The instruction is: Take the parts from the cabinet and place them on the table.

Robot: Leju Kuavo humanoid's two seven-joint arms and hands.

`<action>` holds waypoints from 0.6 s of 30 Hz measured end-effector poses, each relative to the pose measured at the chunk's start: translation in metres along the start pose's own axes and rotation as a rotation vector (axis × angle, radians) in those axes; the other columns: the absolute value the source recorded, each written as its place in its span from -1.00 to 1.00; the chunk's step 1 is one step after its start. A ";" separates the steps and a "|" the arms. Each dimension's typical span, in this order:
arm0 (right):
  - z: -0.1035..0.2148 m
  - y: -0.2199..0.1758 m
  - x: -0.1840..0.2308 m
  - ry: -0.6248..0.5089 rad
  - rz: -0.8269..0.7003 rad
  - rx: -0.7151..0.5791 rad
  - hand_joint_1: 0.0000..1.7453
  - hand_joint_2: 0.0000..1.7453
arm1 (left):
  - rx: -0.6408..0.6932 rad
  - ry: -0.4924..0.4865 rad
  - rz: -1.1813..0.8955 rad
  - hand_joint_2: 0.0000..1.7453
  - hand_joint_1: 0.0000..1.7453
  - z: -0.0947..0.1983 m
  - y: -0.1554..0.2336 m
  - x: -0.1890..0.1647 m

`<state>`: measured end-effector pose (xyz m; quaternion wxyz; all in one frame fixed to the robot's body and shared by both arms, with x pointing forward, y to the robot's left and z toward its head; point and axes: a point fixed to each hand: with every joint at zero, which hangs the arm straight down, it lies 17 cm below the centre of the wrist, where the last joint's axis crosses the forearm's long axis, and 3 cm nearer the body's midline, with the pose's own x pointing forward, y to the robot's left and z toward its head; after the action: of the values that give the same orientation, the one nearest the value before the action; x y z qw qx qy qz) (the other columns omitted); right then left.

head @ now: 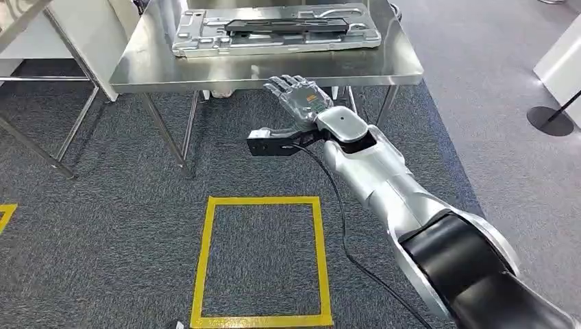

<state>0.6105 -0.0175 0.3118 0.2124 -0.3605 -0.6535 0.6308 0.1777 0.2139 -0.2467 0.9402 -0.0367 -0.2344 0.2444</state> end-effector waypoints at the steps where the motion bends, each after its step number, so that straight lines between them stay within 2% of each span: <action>1: 0.000 0.000 0.000 0.001 -0.005 -0.002 -1.00 -1.00 | -0.001 -0.003 -0.001 -1.00 -1.00 0.000 -0.001 0.002; 8: 0.010 0.018 -0.010 0.034 -0.070 0.015 -1.00 -1.00 | 0.004 -0.010 -0.001 -1.00 -1.00 -0.001 0.001 0.003; 9: 0.013 0.024 -0.014 0.043 -0.078 0.020 -1.00 -1.00 | 0.004 -0.011 -0.001 1.00 -1.00 0.000 0.001 0.003; 13: 0.035 0.065 -0.027 0.094 -0.150 0.064 -1.00 -1.00 | 0.006 -0.010 -0.003 1.00 -1.00 0.000 0.002 0.002; 17: 0.052 0.084 -0.044 0.145 -0.209 0.063 -1.00 -1.00 | 0.004 -0.015 -0.004 1.00 -1.00 0.000 0.001 0.003; 18: 0.056 0.091 -0.046 0.156 -0.229 0.068 -1.00 -1.00 | 0.004 -0.019 -0.003 -1.00 -1.00 -0.001 0.002 0.005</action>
<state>0.6176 -0.0943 0.2250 0.3451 -0.3242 -0.6502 0.5941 0.1807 0.2176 -0.2456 0.9385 -0.0322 -0.2427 0.2436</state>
